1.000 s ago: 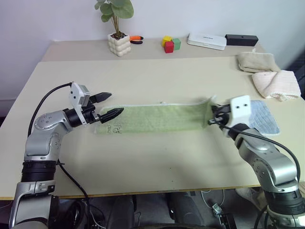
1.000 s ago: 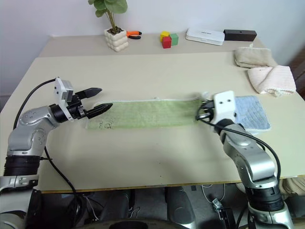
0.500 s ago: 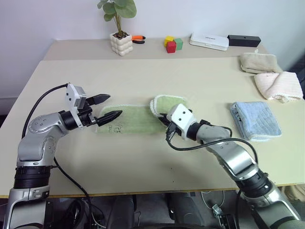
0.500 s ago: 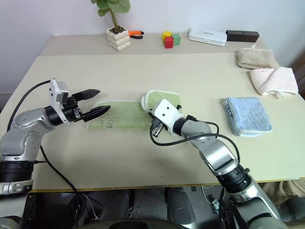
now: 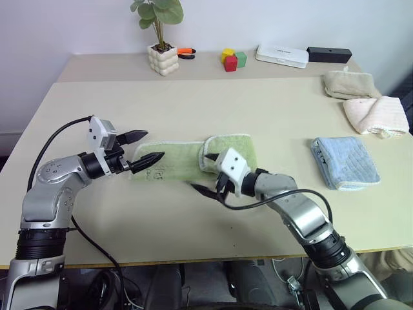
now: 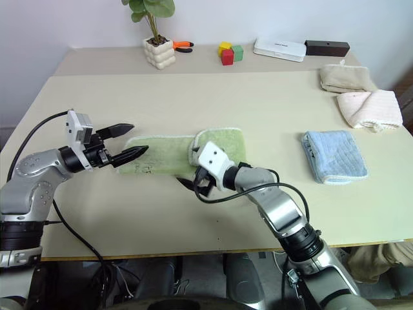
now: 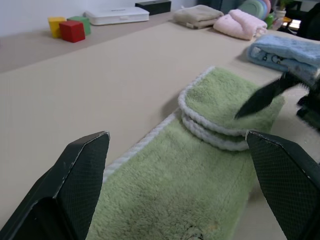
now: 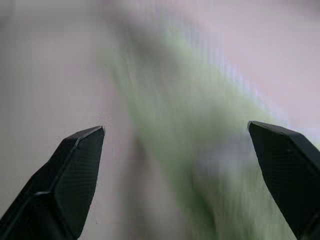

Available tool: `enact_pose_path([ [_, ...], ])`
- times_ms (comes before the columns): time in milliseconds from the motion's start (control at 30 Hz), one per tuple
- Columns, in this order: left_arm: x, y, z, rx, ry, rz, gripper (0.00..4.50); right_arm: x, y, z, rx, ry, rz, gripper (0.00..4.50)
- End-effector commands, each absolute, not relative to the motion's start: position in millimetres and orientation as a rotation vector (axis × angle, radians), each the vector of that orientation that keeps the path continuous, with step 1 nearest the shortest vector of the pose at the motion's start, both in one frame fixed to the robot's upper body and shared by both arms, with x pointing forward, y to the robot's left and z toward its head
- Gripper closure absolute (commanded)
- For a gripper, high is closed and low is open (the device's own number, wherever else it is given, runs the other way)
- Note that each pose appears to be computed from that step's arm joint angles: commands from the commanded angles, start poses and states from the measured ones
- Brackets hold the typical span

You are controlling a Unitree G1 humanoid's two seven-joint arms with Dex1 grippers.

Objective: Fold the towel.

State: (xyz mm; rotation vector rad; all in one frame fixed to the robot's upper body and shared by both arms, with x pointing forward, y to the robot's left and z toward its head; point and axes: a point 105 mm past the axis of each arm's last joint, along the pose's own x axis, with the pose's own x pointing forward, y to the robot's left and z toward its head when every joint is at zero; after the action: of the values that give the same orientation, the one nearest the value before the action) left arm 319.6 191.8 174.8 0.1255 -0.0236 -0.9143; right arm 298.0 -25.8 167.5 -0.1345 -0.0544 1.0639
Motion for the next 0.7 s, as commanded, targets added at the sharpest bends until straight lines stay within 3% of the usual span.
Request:
enact_pose_path([
  [33,320,190,185,0.147,-0.07,-0.919,0.0,318,-48,209,0.013,-0.173,0.928,0.36],
  [100,320,188,184,0.13,-0.069,-0.921,0.0,341,-62,211,0.037,-0.184,0.793,0.93],
  [167,320,186,183,0.127,-0.069,-0.923,0.0,357,-72,204,0.002,-0.185,0.69,1.88],
  [333,316,183,180,0.114,-0.058,-0.929,0.0,370,-77,166,0.019,-0.135,0.64,4.38],
  [567,305,180,170,0.001,0.015,-0.883,0.0,358,-81,66,-0.435,0.092,0.707,4.45],
  [700,298,178,158,-0.199,0.133,-0.802,0.0,364,-81,80,-0.359,0.049,0.669,4.45],
])
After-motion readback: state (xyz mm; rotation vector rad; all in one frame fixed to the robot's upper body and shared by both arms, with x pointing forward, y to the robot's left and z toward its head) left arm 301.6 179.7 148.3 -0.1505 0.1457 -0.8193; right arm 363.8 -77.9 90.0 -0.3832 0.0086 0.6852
